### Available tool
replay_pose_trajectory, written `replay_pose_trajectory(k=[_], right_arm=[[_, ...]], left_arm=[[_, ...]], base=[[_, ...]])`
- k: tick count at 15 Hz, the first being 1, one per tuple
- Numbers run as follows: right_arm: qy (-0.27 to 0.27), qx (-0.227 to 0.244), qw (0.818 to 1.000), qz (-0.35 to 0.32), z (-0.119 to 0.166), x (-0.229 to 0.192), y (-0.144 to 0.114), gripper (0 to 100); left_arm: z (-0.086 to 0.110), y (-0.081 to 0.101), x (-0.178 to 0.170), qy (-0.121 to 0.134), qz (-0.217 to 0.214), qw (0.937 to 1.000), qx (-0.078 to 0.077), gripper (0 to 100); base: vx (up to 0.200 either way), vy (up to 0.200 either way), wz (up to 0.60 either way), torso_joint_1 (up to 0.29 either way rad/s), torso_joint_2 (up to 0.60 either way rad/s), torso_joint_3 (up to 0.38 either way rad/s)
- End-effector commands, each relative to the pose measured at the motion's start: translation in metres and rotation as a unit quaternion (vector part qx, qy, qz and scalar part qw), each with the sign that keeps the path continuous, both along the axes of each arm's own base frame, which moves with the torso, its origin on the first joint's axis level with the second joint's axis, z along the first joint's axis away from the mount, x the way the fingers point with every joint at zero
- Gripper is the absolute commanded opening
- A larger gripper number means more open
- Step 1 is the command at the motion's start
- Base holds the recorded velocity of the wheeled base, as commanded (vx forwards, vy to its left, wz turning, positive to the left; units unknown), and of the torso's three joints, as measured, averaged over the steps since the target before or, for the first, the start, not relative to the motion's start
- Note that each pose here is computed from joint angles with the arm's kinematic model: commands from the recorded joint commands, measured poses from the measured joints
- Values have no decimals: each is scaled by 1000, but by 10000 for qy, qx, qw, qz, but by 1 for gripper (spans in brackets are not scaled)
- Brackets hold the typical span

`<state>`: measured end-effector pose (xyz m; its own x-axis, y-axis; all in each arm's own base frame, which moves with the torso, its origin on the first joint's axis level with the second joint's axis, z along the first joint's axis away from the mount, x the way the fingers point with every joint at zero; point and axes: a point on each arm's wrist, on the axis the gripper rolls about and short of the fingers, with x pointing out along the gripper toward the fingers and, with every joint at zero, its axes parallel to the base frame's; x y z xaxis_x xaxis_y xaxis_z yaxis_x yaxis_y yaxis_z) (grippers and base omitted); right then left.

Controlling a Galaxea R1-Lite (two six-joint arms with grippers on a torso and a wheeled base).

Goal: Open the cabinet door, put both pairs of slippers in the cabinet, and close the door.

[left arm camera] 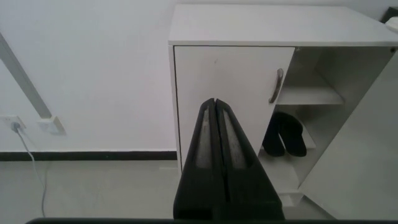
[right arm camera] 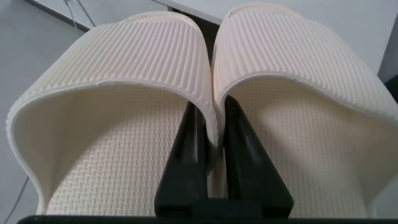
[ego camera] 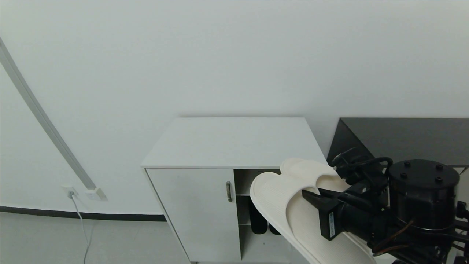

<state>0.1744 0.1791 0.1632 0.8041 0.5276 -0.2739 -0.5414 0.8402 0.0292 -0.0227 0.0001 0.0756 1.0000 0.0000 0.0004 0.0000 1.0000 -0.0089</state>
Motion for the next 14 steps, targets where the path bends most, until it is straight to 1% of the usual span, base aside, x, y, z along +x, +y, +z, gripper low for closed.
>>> replay_pose_trajectory(k=[1, 13, 14], right_arm=[[-1, -2, 10000, -12, 0, 0, 0, 0], [6, -6, 10000, 11, -1, 0, 1, 0], [10, -14, 10000, 3, -1, 0, 1, 0]], left_arm=[[0, 0, 0, 2, 8, 10000, -1, 0], [0, 0, 0, 2, 8, 10000, -17, 0], [0, 0, 0, 2, 8, 10000, -17, 0]], base=[[0, 0, 0, 0, 0, 0], [0, 0, 0, 0, 0, 0], [0, 0, 0, -90, 173, 105]])
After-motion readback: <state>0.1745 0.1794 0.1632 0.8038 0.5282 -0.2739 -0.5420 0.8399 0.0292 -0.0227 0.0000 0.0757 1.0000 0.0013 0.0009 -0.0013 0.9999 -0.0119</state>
